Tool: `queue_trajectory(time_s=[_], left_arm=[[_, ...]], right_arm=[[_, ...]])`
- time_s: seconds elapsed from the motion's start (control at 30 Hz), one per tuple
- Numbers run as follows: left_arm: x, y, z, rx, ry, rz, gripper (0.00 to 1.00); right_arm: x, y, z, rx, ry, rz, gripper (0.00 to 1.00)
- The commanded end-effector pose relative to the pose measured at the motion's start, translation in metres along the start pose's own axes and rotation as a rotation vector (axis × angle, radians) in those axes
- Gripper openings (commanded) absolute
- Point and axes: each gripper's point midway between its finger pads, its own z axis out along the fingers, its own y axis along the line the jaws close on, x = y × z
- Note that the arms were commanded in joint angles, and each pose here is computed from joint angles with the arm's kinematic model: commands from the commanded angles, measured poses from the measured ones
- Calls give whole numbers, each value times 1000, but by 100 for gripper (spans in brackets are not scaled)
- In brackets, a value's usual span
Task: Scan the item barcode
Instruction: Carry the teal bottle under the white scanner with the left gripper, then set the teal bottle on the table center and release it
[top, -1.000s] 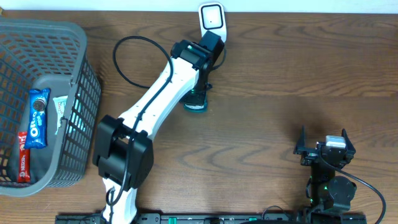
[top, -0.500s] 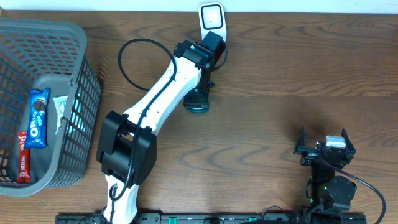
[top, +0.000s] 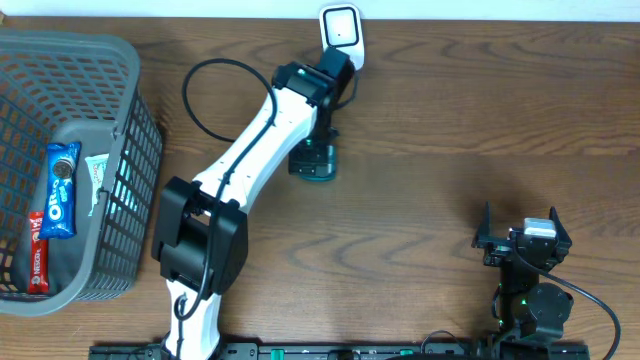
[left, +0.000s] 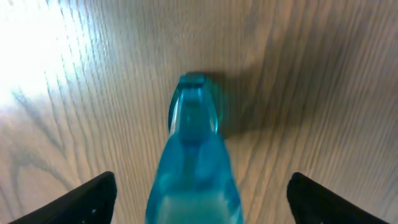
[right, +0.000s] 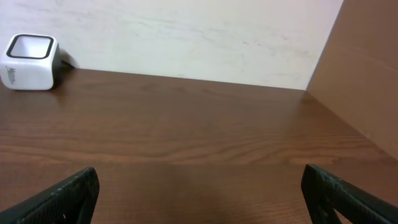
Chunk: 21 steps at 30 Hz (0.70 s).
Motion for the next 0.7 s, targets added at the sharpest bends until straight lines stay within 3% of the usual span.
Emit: queue_trajectory(time_s=[0.0,0.33,0.53,0.67], left_arm=[[-11,-13,-28,71,19,48,94],[-52,-27,-131,355,7,235,96],[-121,-10,-228,579,-229,439,99],[-186,23,-279,652,-373,375,98]], right_arm=[[0,1,0,-3,-2,6,99],[0,1,0,-3,-2,6,99],[0,1,0,-3,-2,6,99],[0,1,0,-3,-2,6,99]])
